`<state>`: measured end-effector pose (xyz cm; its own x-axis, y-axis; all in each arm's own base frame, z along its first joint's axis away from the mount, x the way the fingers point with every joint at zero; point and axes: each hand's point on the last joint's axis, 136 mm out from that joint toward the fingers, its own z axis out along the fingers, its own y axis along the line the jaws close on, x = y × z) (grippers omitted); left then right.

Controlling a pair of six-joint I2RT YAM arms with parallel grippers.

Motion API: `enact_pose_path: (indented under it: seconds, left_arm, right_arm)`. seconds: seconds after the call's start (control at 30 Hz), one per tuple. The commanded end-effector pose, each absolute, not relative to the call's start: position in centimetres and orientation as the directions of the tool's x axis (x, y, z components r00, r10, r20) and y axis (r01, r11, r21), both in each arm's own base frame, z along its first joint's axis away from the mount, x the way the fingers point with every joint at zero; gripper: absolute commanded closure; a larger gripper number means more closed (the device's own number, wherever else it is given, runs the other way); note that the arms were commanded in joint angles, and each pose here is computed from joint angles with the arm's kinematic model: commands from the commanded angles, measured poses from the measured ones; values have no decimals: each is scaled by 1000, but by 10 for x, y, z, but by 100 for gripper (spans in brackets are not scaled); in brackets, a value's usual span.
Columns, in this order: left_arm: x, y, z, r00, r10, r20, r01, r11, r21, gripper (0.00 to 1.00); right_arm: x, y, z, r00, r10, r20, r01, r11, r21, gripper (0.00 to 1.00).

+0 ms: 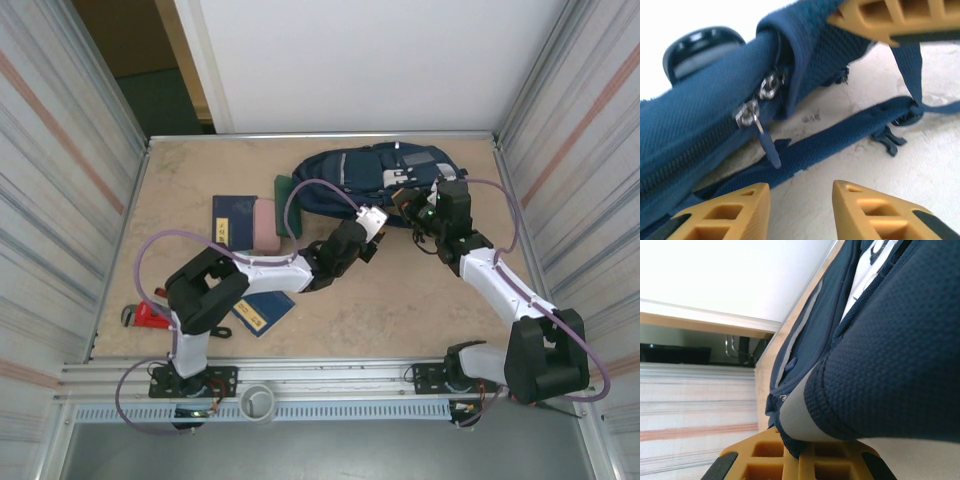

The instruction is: Pack books, pencil case, and school supplies into a backpack

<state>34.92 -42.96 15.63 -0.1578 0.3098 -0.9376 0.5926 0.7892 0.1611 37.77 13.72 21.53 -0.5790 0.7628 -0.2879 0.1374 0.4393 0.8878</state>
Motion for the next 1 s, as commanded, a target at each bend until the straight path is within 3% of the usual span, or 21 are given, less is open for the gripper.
enact_pose_path:
  seconds: [0.0,0.23,0.47,0.97]
  left_arm:
    - [368,-432,178,-123,260,-958,530,833,158,68]
    - [382,-437,172,-145,236,-961,509,850,132,74]
    - [385,-431,171,-152,213,-965,504,857,110,99]
    - [371,-396,161,-124,234,-964,540,831,132,100]
  right_arm:
    - [385,146,265,-551,768,-327,3,394,919,100]
    - [383,146,261,-561,763,-321,8,393,919,100]
    - [379,134,249,-547,768,-332,37,418,908,100]
    - [371,107,212,-537,778,-326,116,450,885,100]
